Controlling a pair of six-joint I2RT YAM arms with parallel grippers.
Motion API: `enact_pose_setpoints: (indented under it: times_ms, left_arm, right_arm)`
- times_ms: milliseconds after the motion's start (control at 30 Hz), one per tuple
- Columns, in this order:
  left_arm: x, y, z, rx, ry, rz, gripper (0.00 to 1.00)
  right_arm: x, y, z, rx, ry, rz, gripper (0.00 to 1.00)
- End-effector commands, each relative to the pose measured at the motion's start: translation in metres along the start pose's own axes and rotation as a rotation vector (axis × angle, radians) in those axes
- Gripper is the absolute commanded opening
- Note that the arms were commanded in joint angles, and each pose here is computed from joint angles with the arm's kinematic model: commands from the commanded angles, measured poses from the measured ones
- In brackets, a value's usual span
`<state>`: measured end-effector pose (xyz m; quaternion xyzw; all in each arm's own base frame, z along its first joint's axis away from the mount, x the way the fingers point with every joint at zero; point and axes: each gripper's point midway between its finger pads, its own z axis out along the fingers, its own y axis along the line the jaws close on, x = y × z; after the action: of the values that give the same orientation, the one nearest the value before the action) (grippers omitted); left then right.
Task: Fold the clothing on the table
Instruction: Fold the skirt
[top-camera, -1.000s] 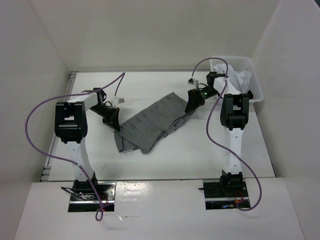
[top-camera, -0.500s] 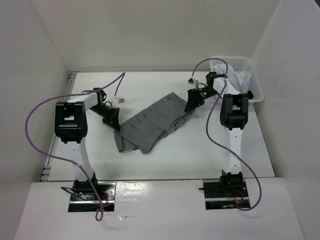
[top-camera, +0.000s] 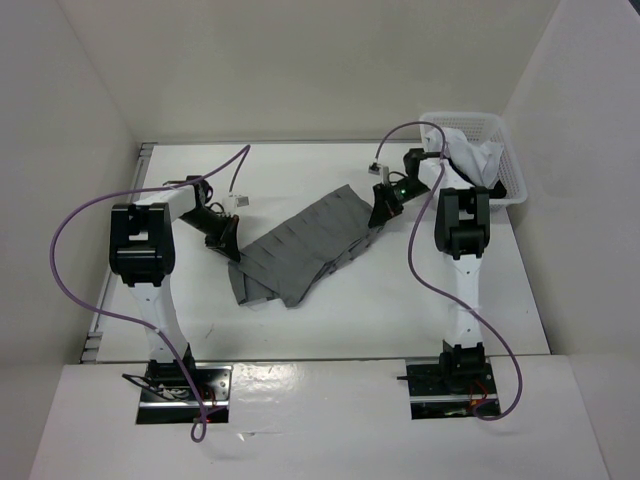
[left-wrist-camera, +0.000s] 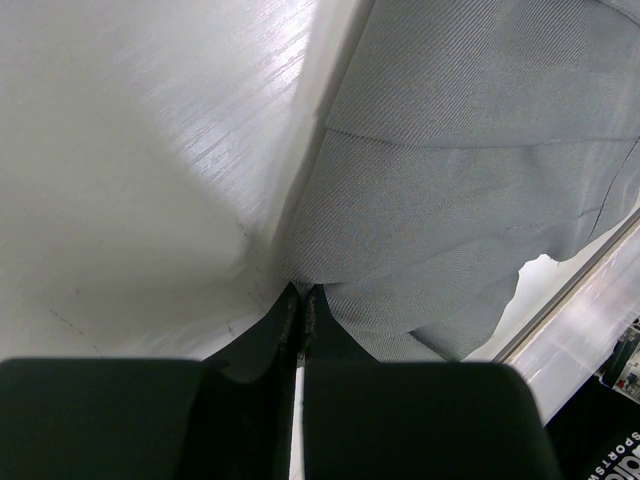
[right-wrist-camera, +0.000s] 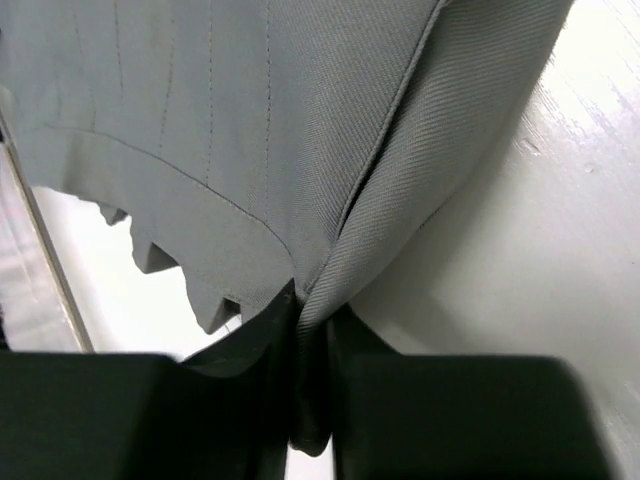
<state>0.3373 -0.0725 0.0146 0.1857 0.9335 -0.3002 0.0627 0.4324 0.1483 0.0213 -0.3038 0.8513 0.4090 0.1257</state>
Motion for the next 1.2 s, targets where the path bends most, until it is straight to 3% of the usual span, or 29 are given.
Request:
enact_pose_setpoints:
  times_ms: [0, 67, 333, 667, 900, 1167]
  left_arm:
    - [0.007, 0.020, 0.016, -0.046, 0.040, 0.068, 0.00]
    - [0.005, 0.021, 0.017, -0.050, 0.034, 0.074, 0.00]
    - [0.008, 0.022, 0.021, -0.047, 0.039, 0.057, 0.00]
    - [-0.003, 0.020, 0.020, -0.060, 0.015, 0.022, 0.00]
    - [-0.006, 0.020, 0.019, -0.064, 0.007, 0.008, 0.00]
    - [-0.006, 0.016, 0.019, -0.044, 0.007, 0.003, 0.00]
  right_arm:
    - [-0.001, -0.006, 0.005, 0.023, 0.005, -0.023, 0.07]
    - [-0.001, -0.006, 0.004, 0.035, 0.006, -0.019, 0.00]
    - [-0.033, 0.021, -0.014, 0.214, -0.004, -0.147, 0.00]
    - [-0.098, 0.140, -0.044, 0.384, -0.117, -0.428, 0.00]
    - [-0.089, 0.198, -0.018, 0.347, -0.050, -0.534, 0.00]
    - [-0.057, 0.240, 0.052, 0.330, 0.102, -0.658, 0.00]
